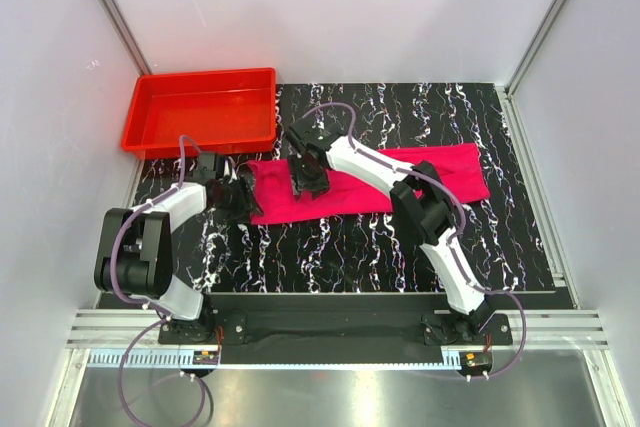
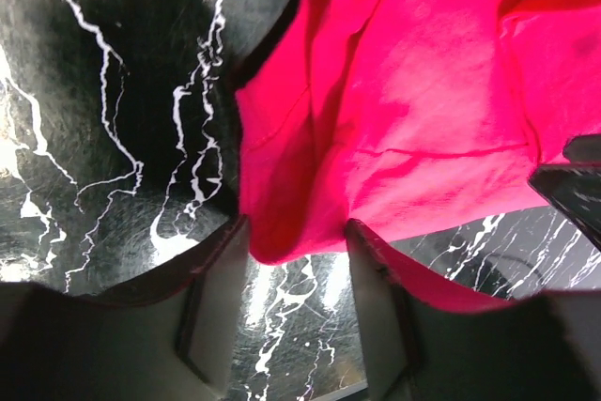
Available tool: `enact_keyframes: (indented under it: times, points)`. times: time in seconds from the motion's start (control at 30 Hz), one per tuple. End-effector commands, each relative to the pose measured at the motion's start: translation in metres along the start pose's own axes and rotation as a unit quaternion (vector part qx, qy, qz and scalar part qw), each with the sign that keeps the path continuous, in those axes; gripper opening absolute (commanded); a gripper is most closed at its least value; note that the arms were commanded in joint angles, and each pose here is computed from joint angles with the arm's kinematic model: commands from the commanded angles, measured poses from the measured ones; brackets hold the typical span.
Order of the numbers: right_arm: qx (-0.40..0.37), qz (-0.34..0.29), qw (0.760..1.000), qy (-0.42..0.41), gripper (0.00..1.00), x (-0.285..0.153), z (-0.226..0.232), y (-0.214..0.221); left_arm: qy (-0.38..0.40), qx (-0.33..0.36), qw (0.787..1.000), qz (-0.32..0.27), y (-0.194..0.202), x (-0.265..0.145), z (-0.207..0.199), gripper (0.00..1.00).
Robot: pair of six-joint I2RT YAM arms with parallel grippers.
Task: Fold and stack the t-shirts
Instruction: Fold the tshirt
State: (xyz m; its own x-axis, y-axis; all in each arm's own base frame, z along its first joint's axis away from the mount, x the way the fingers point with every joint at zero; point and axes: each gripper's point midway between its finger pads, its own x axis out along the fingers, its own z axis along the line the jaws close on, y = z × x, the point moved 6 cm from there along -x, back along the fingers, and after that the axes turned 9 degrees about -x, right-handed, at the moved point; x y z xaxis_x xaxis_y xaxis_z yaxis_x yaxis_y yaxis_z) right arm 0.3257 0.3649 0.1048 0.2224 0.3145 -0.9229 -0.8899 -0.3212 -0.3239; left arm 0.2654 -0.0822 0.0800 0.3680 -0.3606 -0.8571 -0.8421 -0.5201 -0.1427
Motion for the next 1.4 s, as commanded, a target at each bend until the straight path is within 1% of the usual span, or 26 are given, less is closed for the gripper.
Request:
enact_keyframes:
  times: [0.0, 0.03, 0.17, 0.3, 0.37, 0.43, 0.47, 0.57, 0.6, 0.67, 0.7, 0.83, 0.93, 1.0, 1.03, 1.07, 1.1, 1.17, 1.23, 1.27, 1.3, 1.33, 1.37]
  points:
    - [-0.044, -0.003, 0.997, 0.066, 0.55, 0.001, -0.009, 0.0, 0.001, -0.003, 1.0, -0.005, -0.002, 0.005, 0.004, 0.47]
    - [-0.054, -0.005, 0.995, 0.081, 0.55, 0.004, -0.011, 0.0, -0.003, -0.005, 1.0, -0.002, -0.001, 0.006, 0.005, 0.43]
    - [-0.077, -0.008, 0.991, 0.105, 0.52, 0.009, -0.014, 0.001, -0.011, -0.013, 1.0, 0.0, 0.0, 0.008, 0.008, 0.37]
    - [-0.084, -0.007, 0.991, 0.107, 0.48, 0.011, -0.012, 0.0, -0.022, -0.016, 1.0, 0.004, 0.003, 0.007, 0.012, 0.31]
    - [-0.083, -0.009, 0.99, 0.112, 0.41, 0.01, -0.014, -0.001, -0.027, -0.016, 1.0, 0.002, 0.004, 0.007, 0.013, 0.3]
    - [-0.084, -0.015, 0.989, 0.118, 0.39, 0.008, -0.014, -0.002, -0.034, -0.015, 0.999, 0.003, 0.004, 0.007, 0.016, 0.27]
    - [-0.083, -0.024, 0.989, 0.117, 0.34, 0.004, -0.013, -0.005, -0.037, -0.016, 0.999, 0.005, 0.006, 0.007, 0.017, 0.27]
    - [-0.085, -0.042, 0.987, 0.128, 0.29, -0.005, -0.013, -0.013, -0.042, -0.017, 0.999, 0.008, 0.009, 0.008, 0.021, 0.24]
    - [-0.084, -0.053, 0.986, 0.132, 0.26, -0.01, -0.013, -0.018, -0.045, -0.018, 0.999, 0.009, 0.01, 0.009, 0.022, 0.24]
    - [-0.087, -0.064, 0.982, 0.155, 0.24, -0.015, -0.018, -0.024, -0.047, -0.02, 0.999, 0.013, 0.013, 0.009, 0.025, 0.21]
    - [-0.089, -0.076, 0.978, 0.171, 0.21, -0.019, -0.02, -0.029, -0.05, -0.02, 0.998, 0.014, 0.014, 0.009, 0.026, 0.19]
    - [-0.086, -0.095, 0.97, 0.206, 0.18, -0.02, -0.033, -0.042, -0.055, -0.024, 0.998, 0.016, 0.018, 0.007, 0.029, 0.15]
    - [-0.064, -0.103, 0.969, 0.217, 0.18, -0.016, -0.052, -0.055, -0.056, -0.025, 0.998, 0.018, 0.019, 0.005, 0.029, 0.14]
    - [-0.042, -0.102, 0.968, 0.224, 0.19, -0.015, -0.072, -0.063, -0.058, -0.023, 0.998, 0.018, 0.02, 0.003, 0.029, 0.11]
    - [-0.036, -0.098, 0.969, 0.223, 0.22, -0.012, -0.078, -0.064, -0.059, -0.023, 0.998, 0.018, 0.021, 0.002, 0.03, 0.11]
    - [-0.03, -0.096, 0.969, 0.224, 0.34, -0.01, -0.084, -0.066, -0.061, -0.023, 0.998, 0.017, 0.021, 0.001, 0.03, 0.11]
    - [-0.02, -0.097, 0.969, 0.225, 0.4, -0.012, -0.096, -0.071, -0.062, -0.021, 0.998, 0.016, 0.022, -0.001, 0.031, 0.11]
    - [-0.013, -0.093, 0.973, 0.211, 0.43, -0.013, -0.101, -0.073, -0.065, -0.021, 0.998, 0.017, 0.026, -0.002, 0.033, 0.11]
    - [-0.015, -0.103, 0.973, 0.205, 0.45, -0.028, -0.099, -0.078, -0.062, -0.024, 0.998, 0.014, 0.025, -0.005, 0.03, 0.12]
    - [-0.018, -0.105, 0.974, 0.199, 0.52, -0.032, -0.098, -0.078, -0.063, -0.026, 0.998, 0.016, 0.026, -0.007, 0.03, 0.12]
    - [-0.021, -0.097, 0.977, 0.191, 0.57, -0.034, -0.097, -0.074, -0.063, -0.03, 0.997, 0.011, 0.025, -0.009, 0.029, 0.14]
    - [-0.02, -0.104, 0.977, 0.185, 0.62, -0.044, -0.094, -0.074, -0.063, -0.033, 0.997, 0.01, 0.026, -0.011, 0.029, 0.14]
    - [-0.021, -0.102, 0.978, 0.183, 0.64, -0.047, -0.094, -0.071, -0.063, -0.035, 0.997, 0.013, 0.028, -0.013, 0.029, 0.15]
